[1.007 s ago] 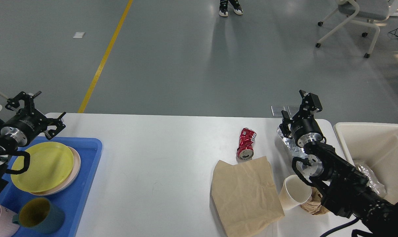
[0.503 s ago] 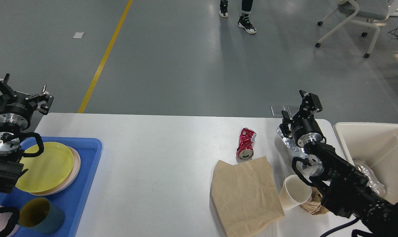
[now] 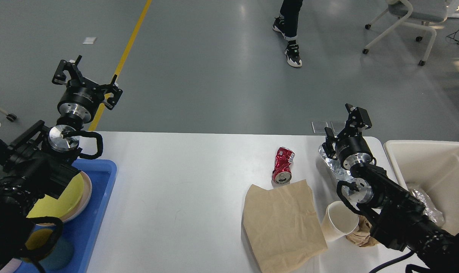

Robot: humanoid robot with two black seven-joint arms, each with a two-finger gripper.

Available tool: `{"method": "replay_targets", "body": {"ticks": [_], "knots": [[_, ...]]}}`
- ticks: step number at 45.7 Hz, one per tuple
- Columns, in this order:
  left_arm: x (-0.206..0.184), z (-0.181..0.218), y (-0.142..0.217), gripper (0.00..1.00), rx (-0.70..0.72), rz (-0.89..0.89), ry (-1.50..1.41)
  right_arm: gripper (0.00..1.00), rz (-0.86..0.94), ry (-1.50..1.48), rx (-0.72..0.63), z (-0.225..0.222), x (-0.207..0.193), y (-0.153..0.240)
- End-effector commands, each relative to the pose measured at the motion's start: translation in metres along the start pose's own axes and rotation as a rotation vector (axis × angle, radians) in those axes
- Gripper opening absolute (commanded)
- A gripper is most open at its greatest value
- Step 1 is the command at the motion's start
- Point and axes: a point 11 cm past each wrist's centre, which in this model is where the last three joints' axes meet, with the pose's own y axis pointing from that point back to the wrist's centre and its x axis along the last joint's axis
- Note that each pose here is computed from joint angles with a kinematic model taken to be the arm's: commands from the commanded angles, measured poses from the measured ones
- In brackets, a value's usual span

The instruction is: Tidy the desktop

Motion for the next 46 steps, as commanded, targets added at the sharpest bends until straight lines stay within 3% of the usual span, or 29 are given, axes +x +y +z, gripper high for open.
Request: {"method": "replay_targets", "body": {"ticks": [1, 25, 46], "knots": [[-0.007, -0.029, 0.003, 0.96, 0.036, -0.054, 0.047, 1.0, 0.0, 0.0, 0.0, 0.0, 0.0, 0.0], [0.038, -0.091, 0.042, 0.96, 0.143, 0.025, 0.089, 1.0, 0.0, 0.0, 0.0, 0.0, 0.0, 0.0], [0.05, -0.097, 0.056, 0.96, 0.135, 0.005, 0.123, 1.0, 0.0, 0.0, 0.0, 0.0, 0.0, 0.0]]}}
